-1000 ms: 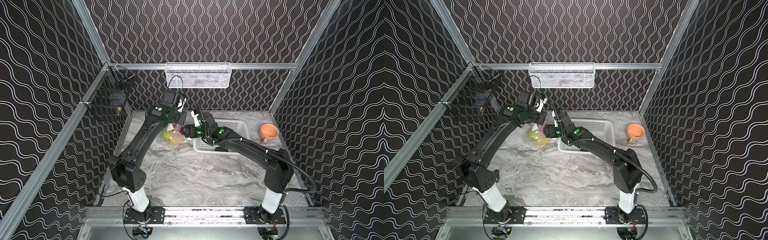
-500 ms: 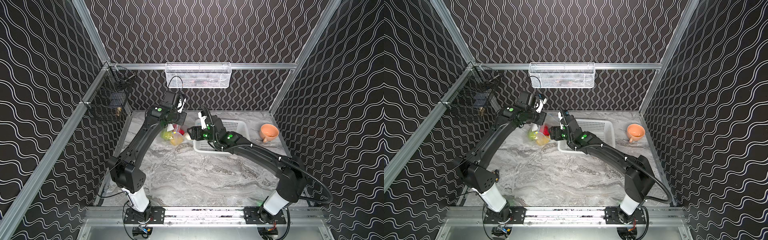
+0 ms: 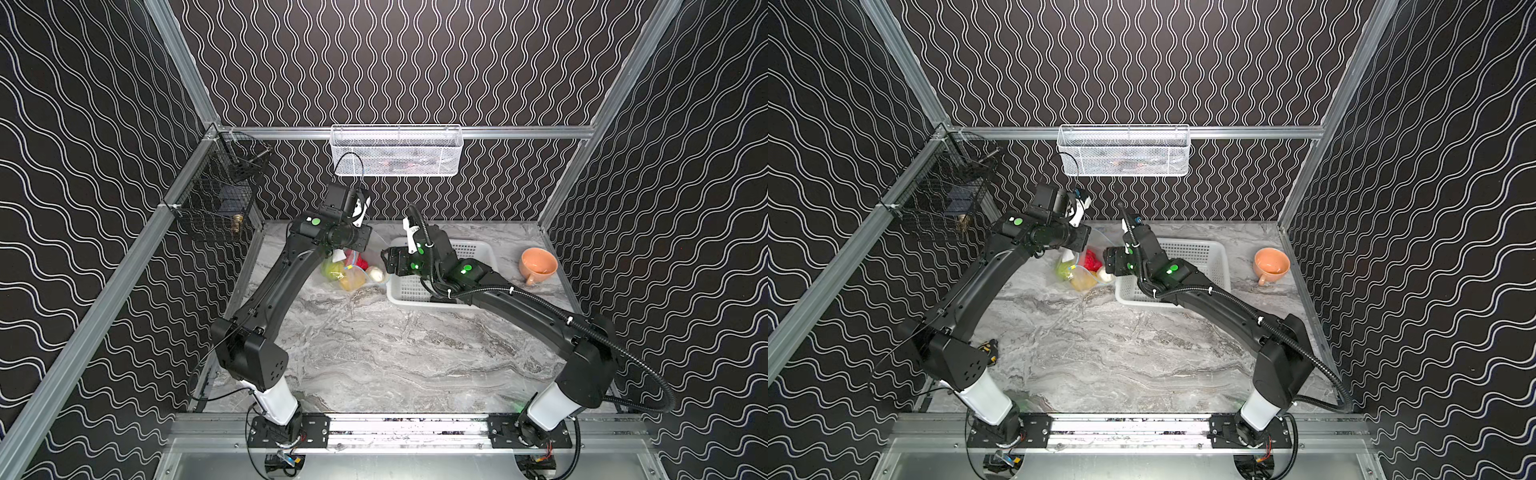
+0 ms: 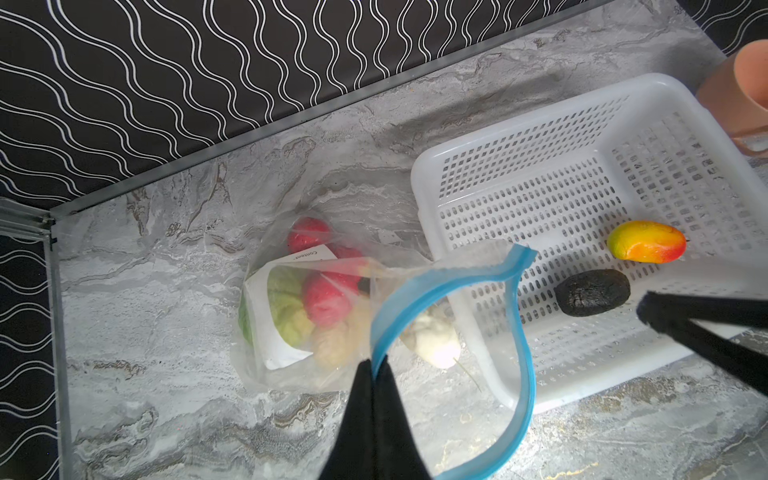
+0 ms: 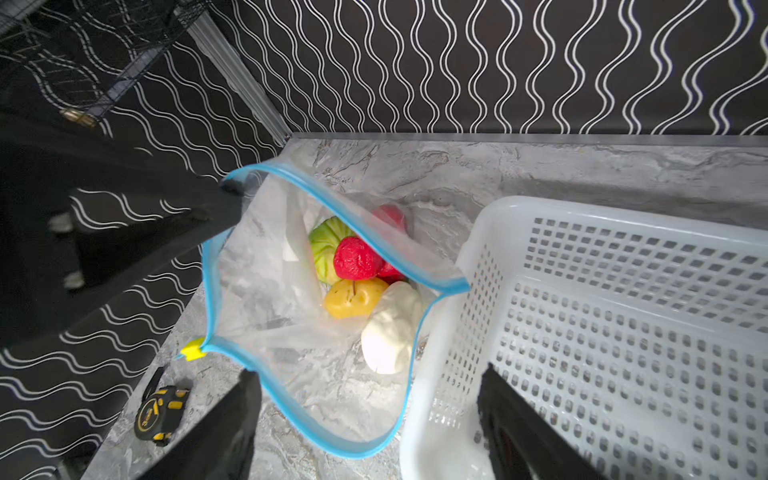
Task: Place the food in the zip-top bag and seal the zipper
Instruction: 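Withdraw the right gripper from the bag toward the basket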
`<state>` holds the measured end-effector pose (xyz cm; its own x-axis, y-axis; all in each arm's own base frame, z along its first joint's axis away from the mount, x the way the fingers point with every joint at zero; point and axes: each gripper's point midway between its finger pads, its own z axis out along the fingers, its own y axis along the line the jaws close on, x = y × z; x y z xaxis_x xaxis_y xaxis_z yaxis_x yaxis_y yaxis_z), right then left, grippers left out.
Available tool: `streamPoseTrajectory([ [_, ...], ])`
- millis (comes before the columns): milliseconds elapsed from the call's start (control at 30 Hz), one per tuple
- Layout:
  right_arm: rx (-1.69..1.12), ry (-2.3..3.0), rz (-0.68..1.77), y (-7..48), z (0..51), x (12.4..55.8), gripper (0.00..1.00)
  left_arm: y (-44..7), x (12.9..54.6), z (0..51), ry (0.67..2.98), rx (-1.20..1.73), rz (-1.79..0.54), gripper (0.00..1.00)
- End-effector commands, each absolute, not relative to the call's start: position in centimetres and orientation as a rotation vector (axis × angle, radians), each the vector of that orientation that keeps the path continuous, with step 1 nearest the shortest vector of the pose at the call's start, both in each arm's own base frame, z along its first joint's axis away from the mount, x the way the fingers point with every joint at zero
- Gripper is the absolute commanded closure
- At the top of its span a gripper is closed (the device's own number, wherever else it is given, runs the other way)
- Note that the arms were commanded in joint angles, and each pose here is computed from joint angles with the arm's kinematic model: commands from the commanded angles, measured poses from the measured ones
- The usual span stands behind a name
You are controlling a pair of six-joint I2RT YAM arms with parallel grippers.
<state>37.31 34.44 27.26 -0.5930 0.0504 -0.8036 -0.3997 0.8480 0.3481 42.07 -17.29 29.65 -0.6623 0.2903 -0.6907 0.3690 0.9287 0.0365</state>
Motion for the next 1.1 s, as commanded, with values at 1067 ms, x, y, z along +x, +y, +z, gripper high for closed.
streamPoseTrajectory([
  [1067, -0.105, 2.368, 0.173, 24.3, 23.2, 41.5, 0.01, -17.7, 42.3, 30.1, 2.318, 0.45, -0.177, 1.0],
])
